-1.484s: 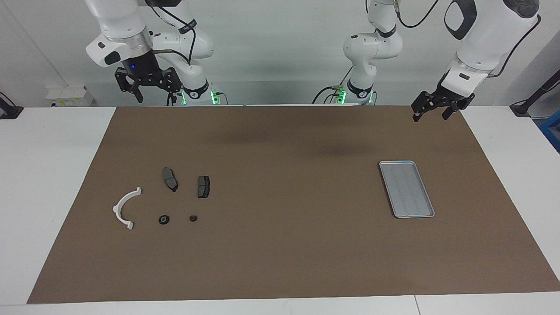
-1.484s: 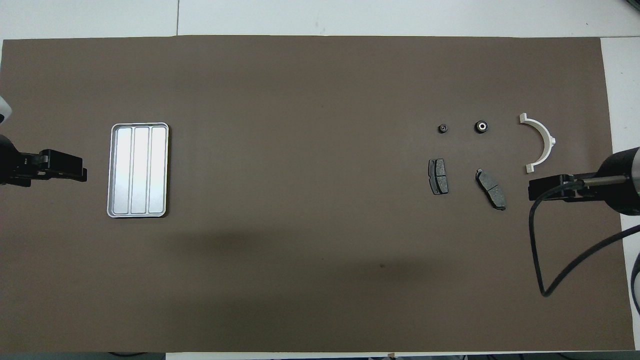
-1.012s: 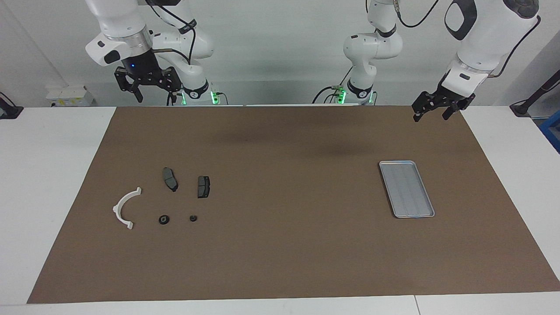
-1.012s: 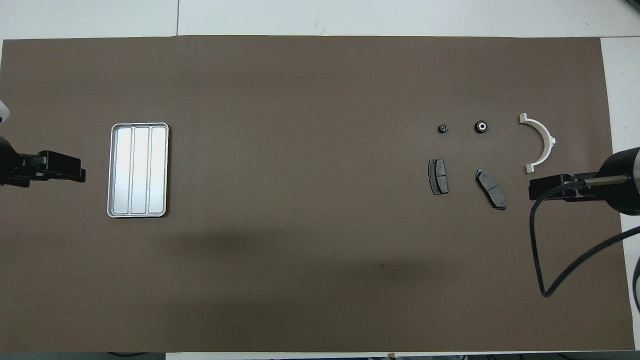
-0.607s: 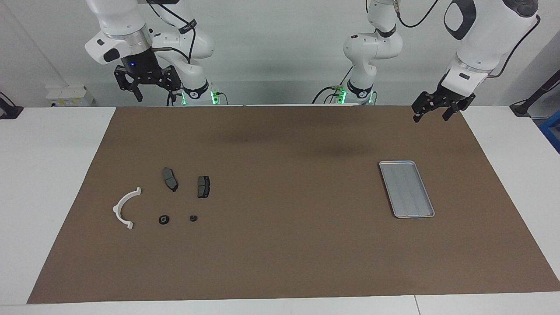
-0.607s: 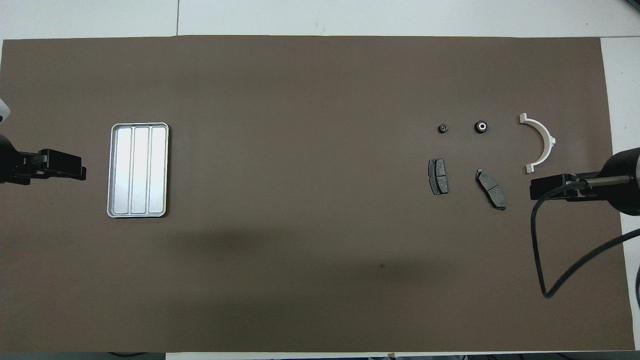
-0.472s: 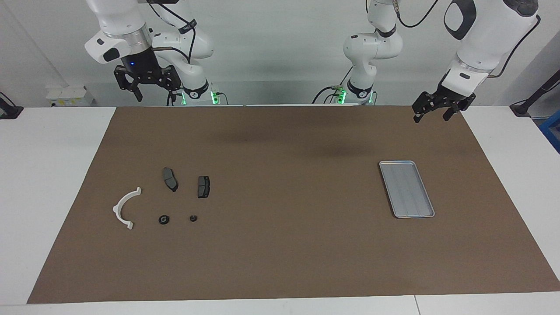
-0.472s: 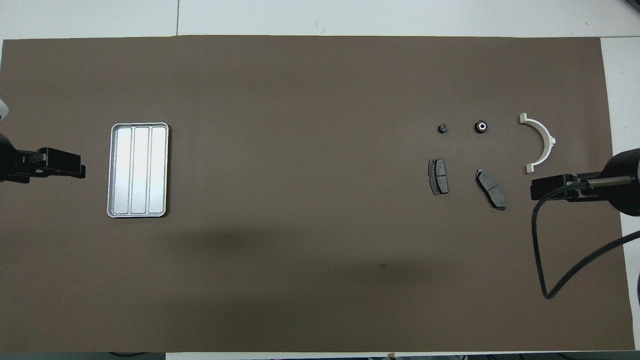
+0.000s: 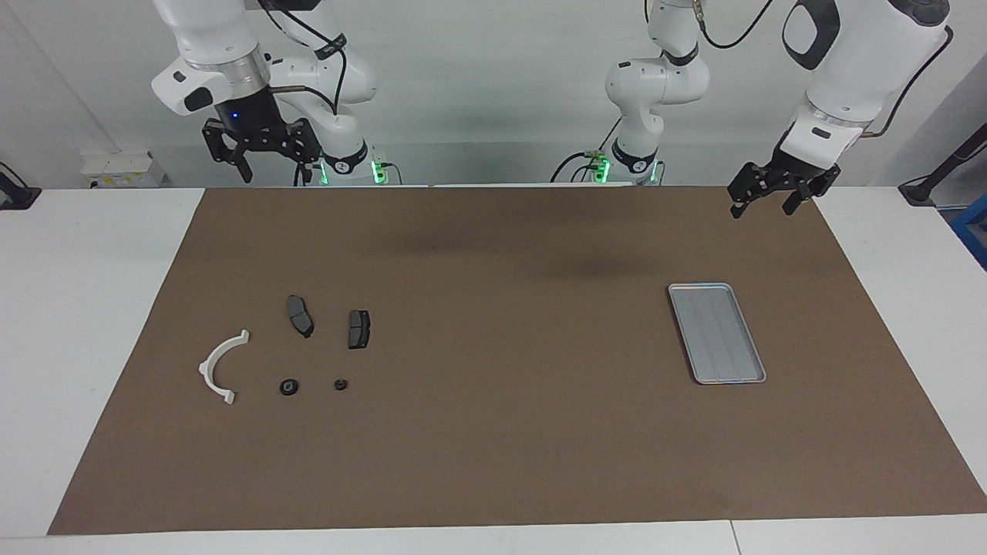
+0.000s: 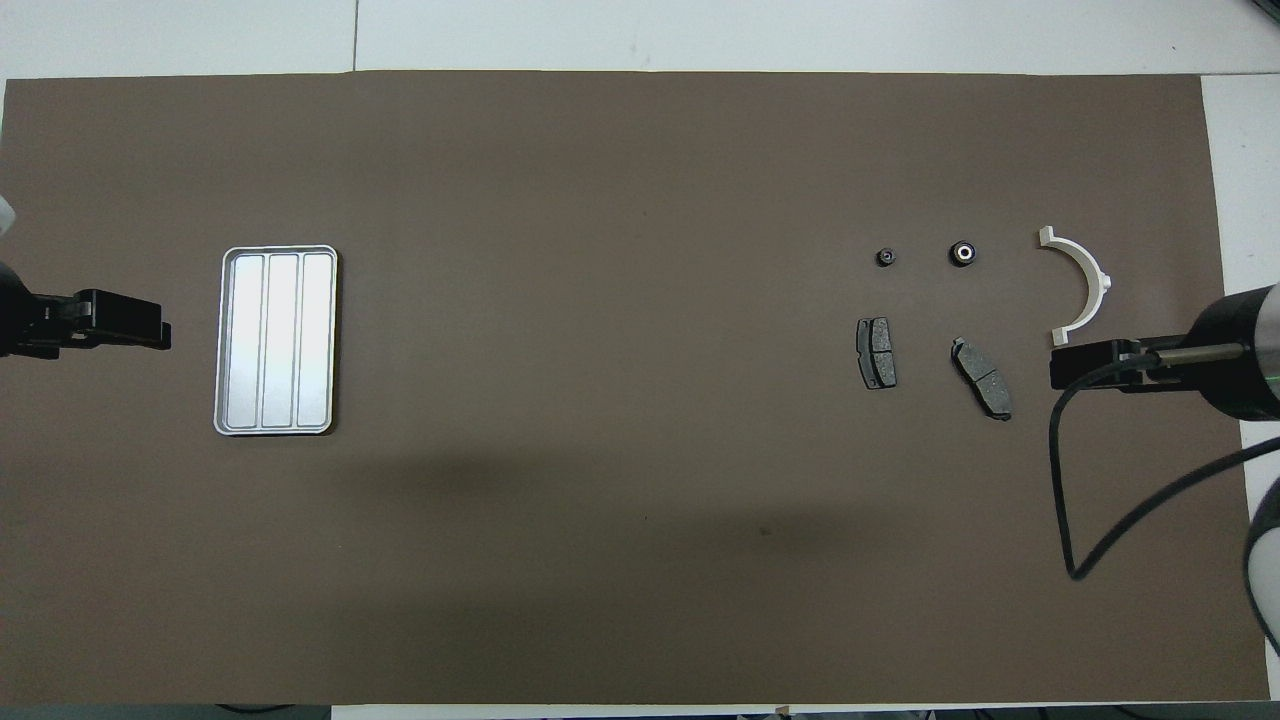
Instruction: Pick bearing gear from pile to tray
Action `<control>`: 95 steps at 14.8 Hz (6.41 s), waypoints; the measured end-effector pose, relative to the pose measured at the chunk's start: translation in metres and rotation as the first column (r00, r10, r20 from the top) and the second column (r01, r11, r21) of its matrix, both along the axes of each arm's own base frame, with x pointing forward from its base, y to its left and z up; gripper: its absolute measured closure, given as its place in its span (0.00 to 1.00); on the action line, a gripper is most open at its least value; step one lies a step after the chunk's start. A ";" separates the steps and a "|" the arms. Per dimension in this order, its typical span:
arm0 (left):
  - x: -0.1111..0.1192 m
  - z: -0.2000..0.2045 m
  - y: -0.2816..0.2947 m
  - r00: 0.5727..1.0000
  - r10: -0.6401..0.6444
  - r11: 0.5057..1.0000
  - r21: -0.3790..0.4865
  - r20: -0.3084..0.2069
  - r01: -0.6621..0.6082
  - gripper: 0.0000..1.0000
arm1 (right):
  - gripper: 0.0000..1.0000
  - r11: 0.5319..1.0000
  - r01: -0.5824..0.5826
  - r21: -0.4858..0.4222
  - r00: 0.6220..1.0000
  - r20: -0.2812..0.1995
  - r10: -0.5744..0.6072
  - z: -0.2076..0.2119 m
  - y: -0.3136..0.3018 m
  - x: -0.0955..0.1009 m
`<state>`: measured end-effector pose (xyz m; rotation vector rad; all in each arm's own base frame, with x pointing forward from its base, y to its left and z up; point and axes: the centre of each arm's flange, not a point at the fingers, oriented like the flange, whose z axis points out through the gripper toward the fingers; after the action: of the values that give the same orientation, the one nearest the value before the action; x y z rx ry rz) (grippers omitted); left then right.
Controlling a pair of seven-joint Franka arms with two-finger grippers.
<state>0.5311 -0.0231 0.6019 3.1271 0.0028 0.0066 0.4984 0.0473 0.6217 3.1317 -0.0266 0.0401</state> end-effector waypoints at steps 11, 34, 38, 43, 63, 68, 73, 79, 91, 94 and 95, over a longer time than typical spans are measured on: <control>-0.006 -0.002 -0.035 0.998 -0.067 0.998 0.001 -0.015 0.067 0.00 | 0.00 0.997 0.059 -0.039 0.996 -0.059 -0.061 -0.249 0.010 0.130; -0.008 -0.009 -0.061 0.993 -0.117 0.993 0.000 0.018 0.117 0.00 | 0.10 0.959 0.272 -0.077 0.961 -0.027 -0.274 -0.336 0.026 0.200; -0.006 -0.010 -0.062 0.992 -0.117 0.993 0.000 0.037 0.117 0.00 | 0.10 0.954 0.291 -0.069 0.955 -0.044 -0.294 -0.342 0.028 0.198; -0.006 -0.011 -0.063 0.992 -0.119 0.993 -0.001 0.052 0.119 0.00 | 0.20 0.955 0.287 -0.070 0.955 -0.052 -0.291 -0.341 0.032 0.197; -0.004 -0.010 -0.063 0.989 -0.118 0.993 -0.002 0.090 0.119 0.00 | 0.75 0.963 0.228 -0.143 0.947 -0.199 -0.254 -0.253 0.033 0.194; -0.003 -0.014 -0.063 0.988 -0.118 0.993 -0.002 0.099 0.119 0.00 | 0.75 0.957 0.274 -0.093 0.935 -0.206 -0.288 -0.118 0.160 0.146; -0.004 -0.017 -0.063 0.988 -0.118 0.993 -0.002 0.103 0.118 0.00 | 0.75 0.837 0.547 0.015 0.829 -0.149 -0.539 -0.106 0.326 0.087; -0.004 -0.018 -0.063 0.988 -0.116 0.993 -0.002 0.102 0.117 0.00 | 0.75 0.769 0.636 0.058 0.769 -0.129 -0.626 -0.207 0.405 0.056; -0.008 -0.024 -0.060 0.989 -0.112 0.994 -0.002 0.099 0.113 0.00 | 0.75 0.780 0.620 0.082 0.784 -0.027 -0.620 -0.333 0.418 0.048; -0.011 -0.025 -0.059 0.988 -0.112 0.994 -0.002 0.103 0.113 0.00 | 0.75 0.780 0.620 0.081 0.784 -0.027 -0.620 -0.333 0.418 0.048; -0.011 -0.025 -0.059 0.988 -0.112 0.994 -0.002 0.103 0.113 0.00 | 0.69 0.780 0.622 0.067 0.783 -0.028 -0.622 -0.333 0.416 0.048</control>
<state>0.5198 -0.0824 0.5768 3.1096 -0.1744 0.1663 0.5467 0.4633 0.2886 3.0085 -1.0813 0.0258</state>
